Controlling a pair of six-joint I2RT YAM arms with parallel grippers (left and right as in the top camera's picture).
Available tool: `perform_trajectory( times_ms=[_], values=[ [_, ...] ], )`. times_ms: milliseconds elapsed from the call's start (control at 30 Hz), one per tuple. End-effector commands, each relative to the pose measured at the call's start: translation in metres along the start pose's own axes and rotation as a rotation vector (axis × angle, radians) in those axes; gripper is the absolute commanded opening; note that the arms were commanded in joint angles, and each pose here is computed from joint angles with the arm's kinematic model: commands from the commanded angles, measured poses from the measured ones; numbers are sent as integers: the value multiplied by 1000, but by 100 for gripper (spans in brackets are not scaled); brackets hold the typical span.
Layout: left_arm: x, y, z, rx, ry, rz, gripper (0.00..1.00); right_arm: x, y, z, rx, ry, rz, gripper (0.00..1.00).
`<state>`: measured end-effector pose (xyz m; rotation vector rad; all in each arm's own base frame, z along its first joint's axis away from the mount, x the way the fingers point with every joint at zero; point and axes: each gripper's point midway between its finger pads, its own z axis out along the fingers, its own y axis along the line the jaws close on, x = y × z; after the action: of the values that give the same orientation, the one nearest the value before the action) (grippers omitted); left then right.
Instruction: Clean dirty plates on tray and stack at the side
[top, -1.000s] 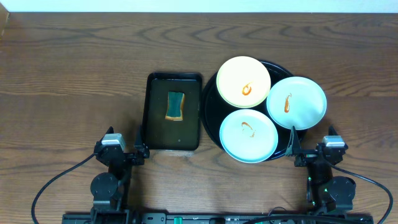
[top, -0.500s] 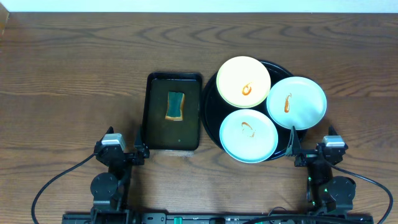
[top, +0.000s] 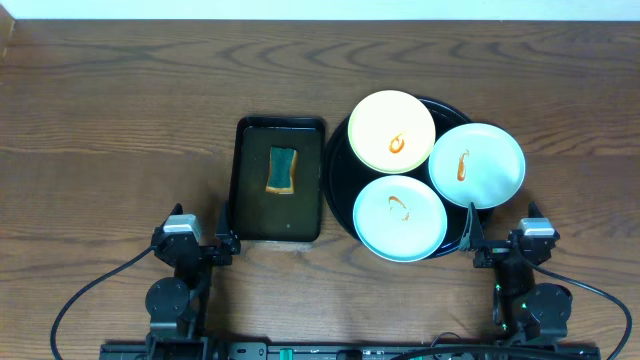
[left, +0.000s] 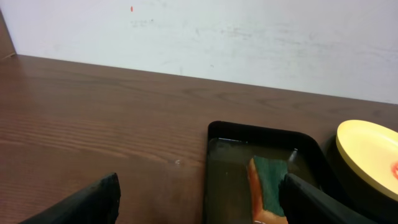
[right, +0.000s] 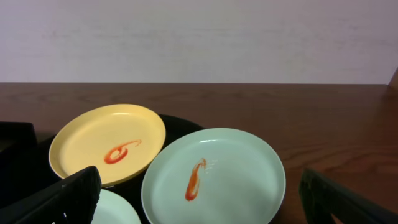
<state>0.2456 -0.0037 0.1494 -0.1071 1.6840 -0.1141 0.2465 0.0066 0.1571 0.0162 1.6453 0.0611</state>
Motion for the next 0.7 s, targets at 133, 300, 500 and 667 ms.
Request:
perform_trajectory(
  times_ms=[133, 300, 500, 667],
  values=[
    [16, 5, 1, -22, 54, 13, 82, 1, 4, 0, -17, 2, 16, 99],
    [16, 5, 1, -22, 55, 13, 82, 1, 4, 0, -17, 5, 16, 99],
    [16, 5, 1, -22, 55, 9, 83, 1, 4, 0, -15, 4, 17, 99],
    [15, 5, 0, -22, 54, 9, 82, 1, 3, 0, -13, 2, 16, 99]
  ],
)
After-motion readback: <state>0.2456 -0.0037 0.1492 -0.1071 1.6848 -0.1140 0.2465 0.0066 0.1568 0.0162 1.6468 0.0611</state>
